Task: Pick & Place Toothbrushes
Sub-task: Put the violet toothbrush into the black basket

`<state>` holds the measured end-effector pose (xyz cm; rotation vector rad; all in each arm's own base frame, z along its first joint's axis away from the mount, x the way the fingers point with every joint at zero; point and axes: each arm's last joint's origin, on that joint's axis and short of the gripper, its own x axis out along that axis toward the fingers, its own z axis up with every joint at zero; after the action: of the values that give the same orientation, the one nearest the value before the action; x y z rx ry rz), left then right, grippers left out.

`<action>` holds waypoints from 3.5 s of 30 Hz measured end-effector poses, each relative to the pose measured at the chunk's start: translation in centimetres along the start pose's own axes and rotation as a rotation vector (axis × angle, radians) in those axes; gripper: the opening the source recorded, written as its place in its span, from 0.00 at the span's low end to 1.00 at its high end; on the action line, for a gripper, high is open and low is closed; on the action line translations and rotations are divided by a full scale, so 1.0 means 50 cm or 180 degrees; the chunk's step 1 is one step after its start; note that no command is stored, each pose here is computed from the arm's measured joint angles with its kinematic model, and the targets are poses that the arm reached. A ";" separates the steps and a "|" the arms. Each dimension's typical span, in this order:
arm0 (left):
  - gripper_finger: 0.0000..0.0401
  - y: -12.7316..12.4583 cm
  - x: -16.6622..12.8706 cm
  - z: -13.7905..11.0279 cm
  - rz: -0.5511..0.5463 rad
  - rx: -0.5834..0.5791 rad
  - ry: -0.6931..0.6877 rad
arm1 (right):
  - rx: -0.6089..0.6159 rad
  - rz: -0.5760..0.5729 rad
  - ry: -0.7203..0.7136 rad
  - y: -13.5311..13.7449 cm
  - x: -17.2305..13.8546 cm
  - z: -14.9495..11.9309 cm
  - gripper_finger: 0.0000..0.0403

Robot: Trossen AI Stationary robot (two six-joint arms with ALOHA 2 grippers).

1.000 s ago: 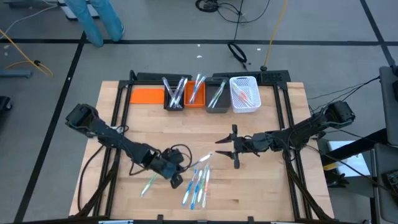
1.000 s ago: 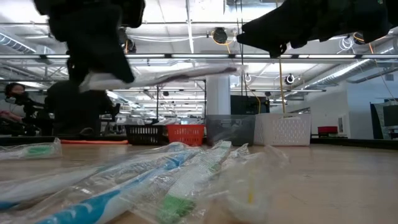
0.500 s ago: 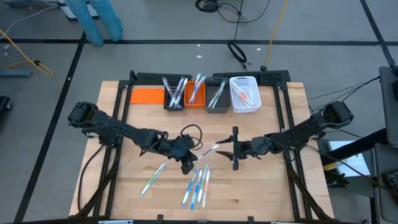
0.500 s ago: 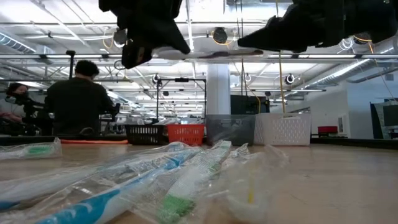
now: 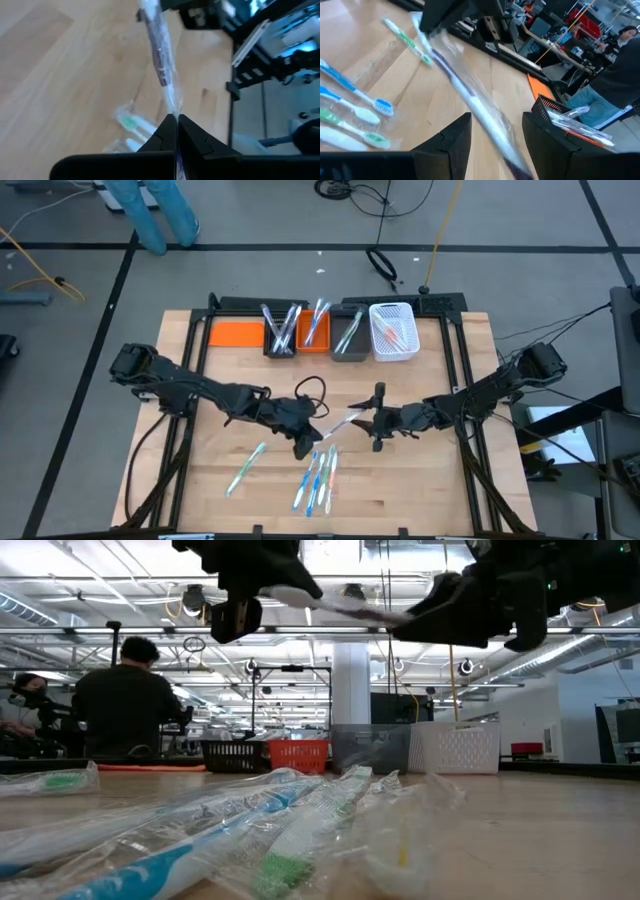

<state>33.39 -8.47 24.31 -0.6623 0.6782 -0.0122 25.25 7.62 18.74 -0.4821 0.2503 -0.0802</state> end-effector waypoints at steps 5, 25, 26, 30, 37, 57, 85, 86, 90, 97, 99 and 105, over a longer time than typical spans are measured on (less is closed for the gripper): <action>0.00 0.003 0.000 0.008 -0.0059 -0.0003 -0.0035 | -0.0001 0.0005 0.0030 0.000 0.000 -0.002 0.42; 0.03 0.002 -0.001 0.010 -0.0073 0.0198 -0.0053 | 0.0168 0.0025 0.0051 0.001 0.000 -0.003 0.00; 0.04 0.002 -0.001 0.010 -0.0073 0.0210 -0.0053 | 0.0177 0.0027 0.0056 0.001 0.000 -0.004 0.00; 0.06 0.003 -0.001 0.009 -0.0064 0.0232 -0.0047 | 0.0199 0.0029 0.0063 0.002 0.000 -0.004 0.00; 0.04 0.004 -0.001 0.010 -0.0063 0.0221 -0.0052 | 0.0243 0.0074 0.0048 0.001 0.000 -0.004 0.00; 0.02 0.030 -0.007 0.025 0.0031 0.0071 0.0046 | 0.0257 0.0068 0.0031 -0.002 0.002 -0.004 0.01; 0.02 0.034 -0.007 0.033 -0.0040 0.0008 0.0028 | 0.0151 0.0118 0.0061 0.004 0.000 -0.005 0.02; 0.02 0.036 -0.007 0.034 -0.0034 0.0000 0.0024 | 0.0148 0.0120 0.0069 0.004 0.000 -0.006 0.01; 0.02 0.043 -0.008 0.037 0.0012 -0.0020 0.0036 | 0.0212 0.0116 0.0048 0.003 0.000 -0.004 0.01; 0.02 0.046 -0.008 0.034 0.0061 -0.0038 0.0085 | 0.0242 0.0090 0.0006 0.003 -0.001 -0.001 0.09; 0.02 0.046 -0.008 0.034 0.0052 -0.0066 0.0095 | 0.0240 0.0091 0.0009 0.003 -0.001 -0.001 0.14; 0.02 0.046 -0.008 0.034 0.0045 -0.0119 0.0105 | 0.0143 0.0105 0.0021 0.004 -0.001 -0.002 0.32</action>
<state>33.61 -5.61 24.22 -0.6944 0.7164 0.0026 25.16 7.78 18.57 -0.4329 0.2624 -0.0553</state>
